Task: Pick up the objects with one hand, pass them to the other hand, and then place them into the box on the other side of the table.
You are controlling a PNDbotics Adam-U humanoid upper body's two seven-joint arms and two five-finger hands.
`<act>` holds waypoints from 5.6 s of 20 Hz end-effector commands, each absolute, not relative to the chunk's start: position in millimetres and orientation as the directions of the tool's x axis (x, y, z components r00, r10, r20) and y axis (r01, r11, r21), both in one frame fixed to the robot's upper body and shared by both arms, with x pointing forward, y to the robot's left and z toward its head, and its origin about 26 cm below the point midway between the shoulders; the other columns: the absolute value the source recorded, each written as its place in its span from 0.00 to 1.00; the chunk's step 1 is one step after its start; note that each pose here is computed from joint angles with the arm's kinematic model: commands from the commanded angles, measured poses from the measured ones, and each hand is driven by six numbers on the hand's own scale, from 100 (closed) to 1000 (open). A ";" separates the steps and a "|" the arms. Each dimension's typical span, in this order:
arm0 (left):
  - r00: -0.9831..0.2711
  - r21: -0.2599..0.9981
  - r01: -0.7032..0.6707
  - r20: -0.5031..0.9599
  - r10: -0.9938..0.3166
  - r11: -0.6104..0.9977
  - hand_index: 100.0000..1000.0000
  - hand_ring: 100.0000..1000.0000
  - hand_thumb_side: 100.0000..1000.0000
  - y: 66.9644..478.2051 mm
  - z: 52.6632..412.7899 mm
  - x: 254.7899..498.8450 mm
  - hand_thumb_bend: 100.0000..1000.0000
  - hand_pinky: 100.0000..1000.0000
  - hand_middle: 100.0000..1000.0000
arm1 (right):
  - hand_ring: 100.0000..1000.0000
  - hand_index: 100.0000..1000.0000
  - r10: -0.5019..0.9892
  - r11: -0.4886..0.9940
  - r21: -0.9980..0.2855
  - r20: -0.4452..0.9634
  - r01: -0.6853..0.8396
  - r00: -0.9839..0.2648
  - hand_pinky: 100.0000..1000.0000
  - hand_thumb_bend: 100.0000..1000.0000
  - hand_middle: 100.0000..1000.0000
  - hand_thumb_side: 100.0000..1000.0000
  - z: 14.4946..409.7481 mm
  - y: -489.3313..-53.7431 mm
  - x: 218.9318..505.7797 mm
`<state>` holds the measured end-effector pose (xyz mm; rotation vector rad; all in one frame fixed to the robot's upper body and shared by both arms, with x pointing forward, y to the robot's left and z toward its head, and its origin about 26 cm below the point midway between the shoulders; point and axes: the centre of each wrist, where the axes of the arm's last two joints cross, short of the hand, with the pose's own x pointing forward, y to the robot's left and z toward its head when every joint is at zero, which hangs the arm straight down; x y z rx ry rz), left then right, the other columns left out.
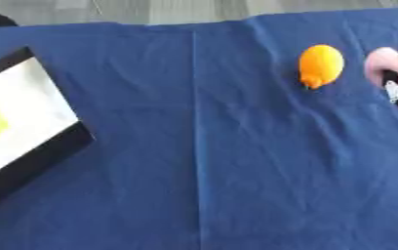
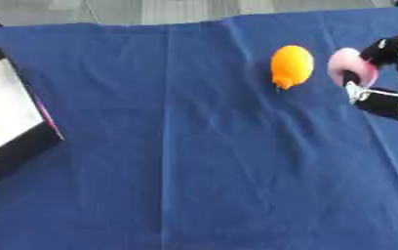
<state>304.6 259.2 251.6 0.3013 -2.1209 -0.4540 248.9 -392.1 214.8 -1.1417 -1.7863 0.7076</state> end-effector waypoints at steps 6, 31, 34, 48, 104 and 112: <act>-0.579 0.442 -0.072 0.711 -0.398 0.894 0.74 0.63 0.53 266.8 270.5 301.6 0.00 0.70 0.67 | 0.50 0.52 0.882 0.442 -0.823 0.326 0.358 -0.339 0.66 0.06 0.35 0.00 244.3 -381.3 257.0; -0.676 0.513 -0.104 0.593 -0.439 0.852 0.75 0.64 0.51 263.5 325.1 297.9 0.00 0.71 0.68 | 0.50 0.54 0.603 0.714 -0.695 0.554 0.079 -0.574 0.66 0.00 0.35 0.00 242.5 -304.4 288.3; -0.683 0.540 -0.099 0.574 -0.451 0.836 0.75 0.65 0.50 260.0 331.7 297.0 0.00 0.71 0.69 | 0.50 0.54 0.592 0.709 -0.703 0.549 0.057 -0.590 0.66 0.06 0.35 0.00 236.1 -293.1 290.3; -0.655 0.690 -0.049 0.524 -0.545 0.722 0.80 0.68 0.38 243.3 346.0 293.8 0.00 0.73 0.72 | 0.50 0.55 0.505 0.758 -0.653 0.578 0.009 -0.641 0.64 0.00 0.36 0.00 225.2 -247.7 295.7; -0.600 0.986 0.129 0.160 -0.784 0.102 0.88 0.77 0.45 99.7 313.5 273.7 0.00 0.80 0.81 | 0.50 0.54 0.354 0.784 -0.620 0.501 -0.042 -0.790 0.63 0.00 0.37 0.00 198.0 -178.8 287.1; -0.614 0.988 0.143 0.131 -0.778 0.054 0.86 0.79 0.65 97.4 307.5 273.2 0.00 0.82 0.80 | 0.50 0.54 0.321 0.781 -0.622 0.470 -0.050 -0.822 0.63 0.00 0.37 0.00 191.7 -180.6 285.3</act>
